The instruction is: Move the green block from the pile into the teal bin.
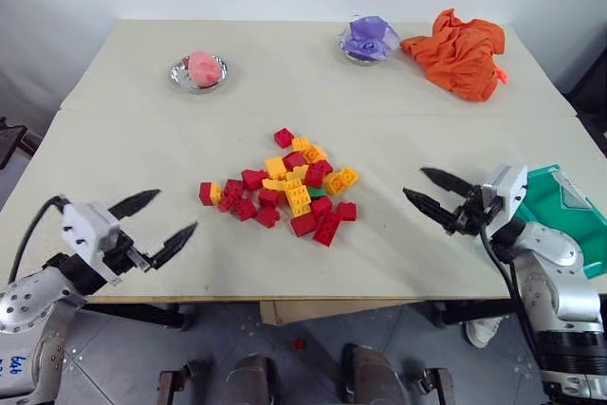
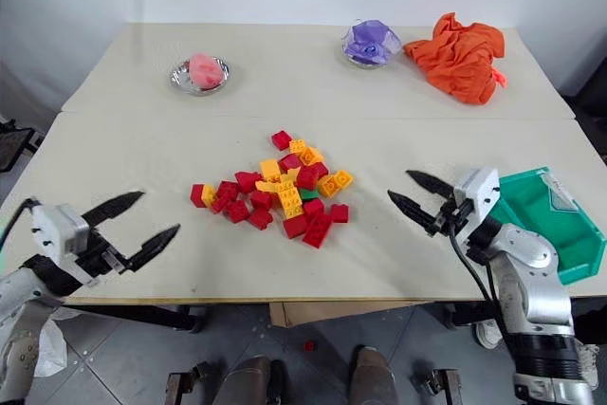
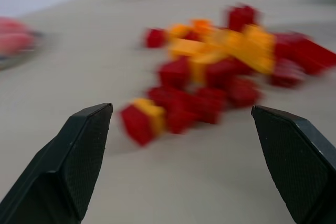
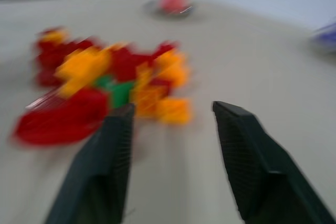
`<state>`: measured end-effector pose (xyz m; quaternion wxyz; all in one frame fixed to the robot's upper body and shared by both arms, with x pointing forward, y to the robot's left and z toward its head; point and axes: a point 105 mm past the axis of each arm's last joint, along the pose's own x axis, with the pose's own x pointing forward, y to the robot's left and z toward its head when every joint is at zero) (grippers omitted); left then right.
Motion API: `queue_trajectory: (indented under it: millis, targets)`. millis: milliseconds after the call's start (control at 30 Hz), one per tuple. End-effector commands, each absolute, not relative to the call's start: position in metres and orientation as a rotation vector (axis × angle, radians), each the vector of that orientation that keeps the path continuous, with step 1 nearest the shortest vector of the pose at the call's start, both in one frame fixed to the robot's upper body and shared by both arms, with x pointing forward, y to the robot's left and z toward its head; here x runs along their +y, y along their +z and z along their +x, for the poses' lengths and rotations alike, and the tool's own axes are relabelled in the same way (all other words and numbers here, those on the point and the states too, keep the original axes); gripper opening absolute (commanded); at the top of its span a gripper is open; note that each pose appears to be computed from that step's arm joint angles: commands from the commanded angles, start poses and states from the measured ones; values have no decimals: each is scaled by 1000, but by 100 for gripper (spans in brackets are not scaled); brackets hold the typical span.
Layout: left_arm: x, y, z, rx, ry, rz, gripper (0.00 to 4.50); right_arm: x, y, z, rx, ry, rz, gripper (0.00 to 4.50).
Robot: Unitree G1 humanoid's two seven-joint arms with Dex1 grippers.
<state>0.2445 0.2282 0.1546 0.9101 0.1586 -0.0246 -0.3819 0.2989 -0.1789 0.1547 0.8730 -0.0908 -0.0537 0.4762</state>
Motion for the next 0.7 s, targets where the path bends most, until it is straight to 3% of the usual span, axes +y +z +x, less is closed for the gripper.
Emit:
queue_trajectory:
  millis: [33,133,267,433,700]
  targets:
    - [216,156,243,-70,-883,348,450,-140,152,287,-72,1194,-207,112]
    - [214,157,250,-91,-876,327,450,-104,149,285,-84,1291,-204,6]
    - [216,157,256,-107,-844,310,450,-49,144,291,-92,1355,-212,2]
    - [217,157,260,-125,-808,302,450,6,143,332,-49,1292,-260,2]
    - [216,158,262,-139,-780,304,450,-12,177,407,-83,1041,-309,2]
